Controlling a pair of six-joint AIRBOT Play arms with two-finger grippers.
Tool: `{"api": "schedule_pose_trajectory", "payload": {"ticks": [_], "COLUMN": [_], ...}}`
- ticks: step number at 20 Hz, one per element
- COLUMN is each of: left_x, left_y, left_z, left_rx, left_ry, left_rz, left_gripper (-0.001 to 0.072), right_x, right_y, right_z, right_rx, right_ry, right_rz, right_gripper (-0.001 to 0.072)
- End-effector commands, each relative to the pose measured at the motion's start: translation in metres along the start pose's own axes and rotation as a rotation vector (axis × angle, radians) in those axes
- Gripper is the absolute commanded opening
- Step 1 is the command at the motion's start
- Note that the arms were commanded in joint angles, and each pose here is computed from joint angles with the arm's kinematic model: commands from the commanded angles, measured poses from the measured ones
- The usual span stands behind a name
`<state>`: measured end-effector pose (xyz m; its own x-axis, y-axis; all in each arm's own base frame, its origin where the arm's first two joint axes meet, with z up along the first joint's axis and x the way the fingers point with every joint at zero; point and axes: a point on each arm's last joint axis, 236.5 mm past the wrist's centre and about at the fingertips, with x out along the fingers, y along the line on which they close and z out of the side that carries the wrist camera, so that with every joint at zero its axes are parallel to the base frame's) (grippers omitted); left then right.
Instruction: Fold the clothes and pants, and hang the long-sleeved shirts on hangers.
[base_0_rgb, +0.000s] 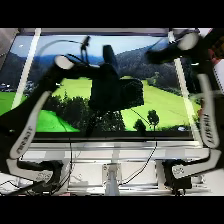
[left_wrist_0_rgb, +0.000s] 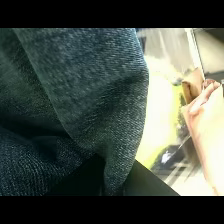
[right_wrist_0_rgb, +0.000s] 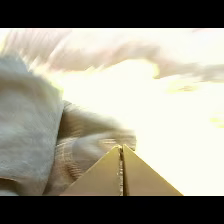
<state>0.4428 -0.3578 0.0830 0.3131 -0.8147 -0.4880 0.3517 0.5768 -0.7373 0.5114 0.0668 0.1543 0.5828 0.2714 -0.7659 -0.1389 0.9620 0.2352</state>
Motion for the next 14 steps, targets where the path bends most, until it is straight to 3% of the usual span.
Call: {"api": "schedule_pose_trajectory", "payload": {"ticks": [1, 3, 4, 5, 6, 9, 12, 14], "left_x": [0.064, 0.082, 0.086, 0.089, 0.089, 0.083, 0.053, 0.023], "left_y": [-0.004, -0.011, -0.015, -0.018, -0.022, -0.045, -0.096, -0.119], "left_z": [-0.027, -0.044, -0.05, -0.055, -0.059, -0.065, -0.057, -0.048], "left_rx": [-0.131, -0.189, -0.191, -0.185, -0.18, -0.121, -0.056, 0.011], "left_ry": [-0.003, 0.029, 0.042, 0.052, 0.059, 0.095, 0.1, 0.094], "left_rz": [-0.045, -0.079, -0.084, -0.087, -0.092, -0.174, -0.386, -0.484], "left_gripper": [0.0025, 0.0037, 0.0112, 0.0386, 0.0584, 0.0591, 0.0583, 0.0433], "right_x": [-0.116, -0.162, -0.179, -0.194, -0.204, -0.216, -0.222, -0.233], "right_y": [-0.062, -0.078, -0.084, -0.091, -0.097, -0.116, -0.143, -0.166], "right_z": [0.023, 0.027, 0.027, 0.027, 0.026, 0.021, 0.012, 0.005], "right_rx": [0.045, 0.047, 0.046, 0.057, 0.067, 0.06, 0.042, 0.068], "right_ry": [-0.187, -0.266, -0.294, -0.319, -0.335, -0.336, -0.309, -0.302], "right_rz": [-0.141, -0.2, -0.225, -0.247, -0.265, -0.313, -0.394, -0.459], "right_gripper": [0.0051, 0.0052, 0.0052, 0.0051, 0.0051, 0.0053, 0.0052, 0.0053]}}
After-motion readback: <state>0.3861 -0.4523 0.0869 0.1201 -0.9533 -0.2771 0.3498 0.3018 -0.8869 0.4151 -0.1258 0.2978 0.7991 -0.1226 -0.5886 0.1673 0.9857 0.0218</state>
